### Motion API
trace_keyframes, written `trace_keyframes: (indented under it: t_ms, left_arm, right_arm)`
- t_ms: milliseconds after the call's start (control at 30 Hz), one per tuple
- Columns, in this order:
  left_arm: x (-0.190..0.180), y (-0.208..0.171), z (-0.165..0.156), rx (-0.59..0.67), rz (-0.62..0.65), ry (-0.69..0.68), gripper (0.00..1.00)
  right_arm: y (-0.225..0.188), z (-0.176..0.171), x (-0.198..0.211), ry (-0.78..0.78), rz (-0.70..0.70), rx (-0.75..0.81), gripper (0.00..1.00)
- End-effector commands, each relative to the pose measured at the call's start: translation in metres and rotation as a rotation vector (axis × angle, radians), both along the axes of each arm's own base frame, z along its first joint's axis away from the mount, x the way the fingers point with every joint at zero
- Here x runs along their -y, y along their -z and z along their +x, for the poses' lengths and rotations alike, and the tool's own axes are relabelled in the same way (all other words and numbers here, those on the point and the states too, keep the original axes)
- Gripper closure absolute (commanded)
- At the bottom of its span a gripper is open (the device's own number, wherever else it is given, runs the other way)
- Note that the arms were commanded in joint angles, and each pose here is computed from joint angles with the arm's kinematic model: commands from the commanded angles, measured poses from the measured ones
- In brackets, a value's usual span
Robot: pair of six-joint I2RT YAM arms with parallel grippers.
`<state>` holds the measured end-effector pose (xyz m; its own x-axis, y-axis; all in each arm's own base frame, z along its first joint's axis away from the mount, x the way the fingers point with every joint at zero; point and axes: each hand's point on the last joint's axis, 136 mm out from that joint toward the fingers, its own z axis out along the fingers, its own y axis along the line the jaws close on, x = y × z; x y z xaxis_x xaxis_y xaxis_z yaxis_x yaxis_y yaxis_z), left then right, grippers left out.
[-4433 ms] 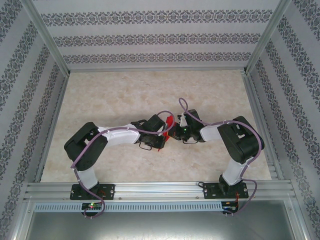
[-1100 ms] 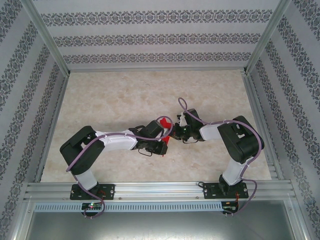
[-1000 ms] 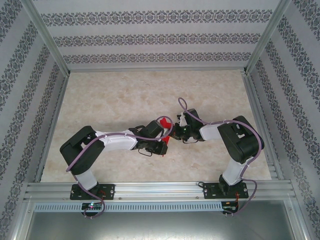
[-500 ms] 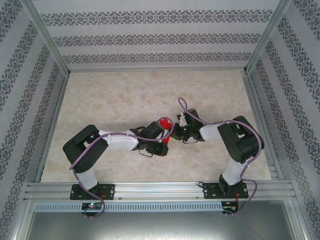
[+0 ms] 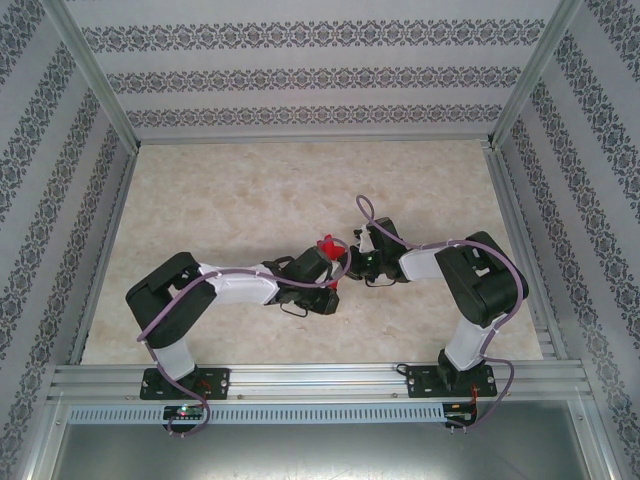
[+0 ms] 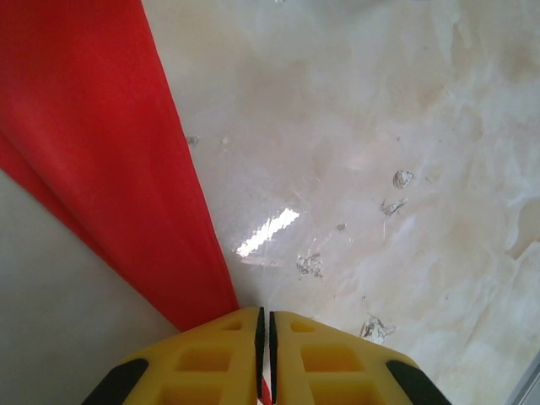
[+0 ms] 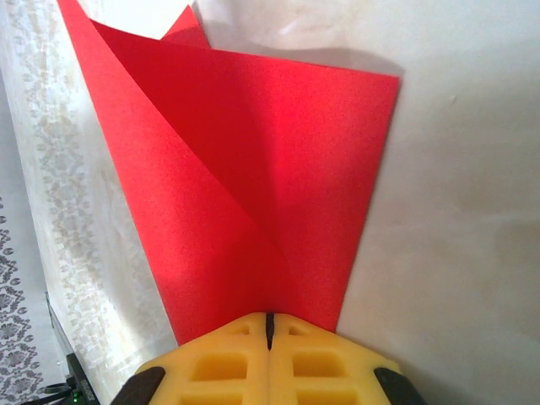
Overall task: Fold a paper plane with a square sheet of paper (pick it up from the middle)
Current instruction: Fold the wing for the fifth time at the center of the table.
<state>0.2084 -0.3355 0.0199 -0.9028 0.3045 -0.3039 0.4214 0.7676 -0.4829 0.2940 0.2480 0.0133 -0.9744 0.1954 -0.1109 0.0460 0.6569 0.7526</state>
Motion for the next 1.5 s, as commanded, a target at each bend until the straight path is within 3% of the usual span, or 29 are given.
trace_keyframes:
  t_ms: [0,167,433,667,900,1267,1467]
  left_arm:
    - [-0.018,0.012,-0.04,-0.088,0.081,0.066,0.86]
    - [-0.016,0.001,-0.039,-0.073,0.049,0.059,0.84]
    - [-0.011,0.019,-0.04,-0.099,0.051,0.07,0.85]
    - [0.001,-0.013,-0.032,-0.057,-0.026,0.078,0.84]
    - [-0.007,-0.058,0.013,0.045,-0.133,-0.032,0.83]
    - [-0.024,-0.041,0.077,0.126,-0.064,-0.121,0.86]
    - [-0.015,-0.024,0.085,0.09,-0.07,-0.101,0.86]
  right_arm:
    - [0.059,-0.033,0.041,0.05,-0.226,-0.161,0.96]
    - [0.058,-0.033,0.041,0.048,-0.228,-0.16,0.96]
    - [0.055,-0.033,0.04,0.044,-0.227,-0.151,0.96]
    - [0.053,-0.032,0.039,0.043,-0.222,-0.147,0.96]
    - [0.053,-0.033,0.034,0.036,-0.212,-0.144,0.96]
    - [0.049,-0.031,0.031,0.032,-0.206,-0.136,0.96]
    - [0.046,-0.03,0.028,0.03,-0.197,-0.129,0.96]
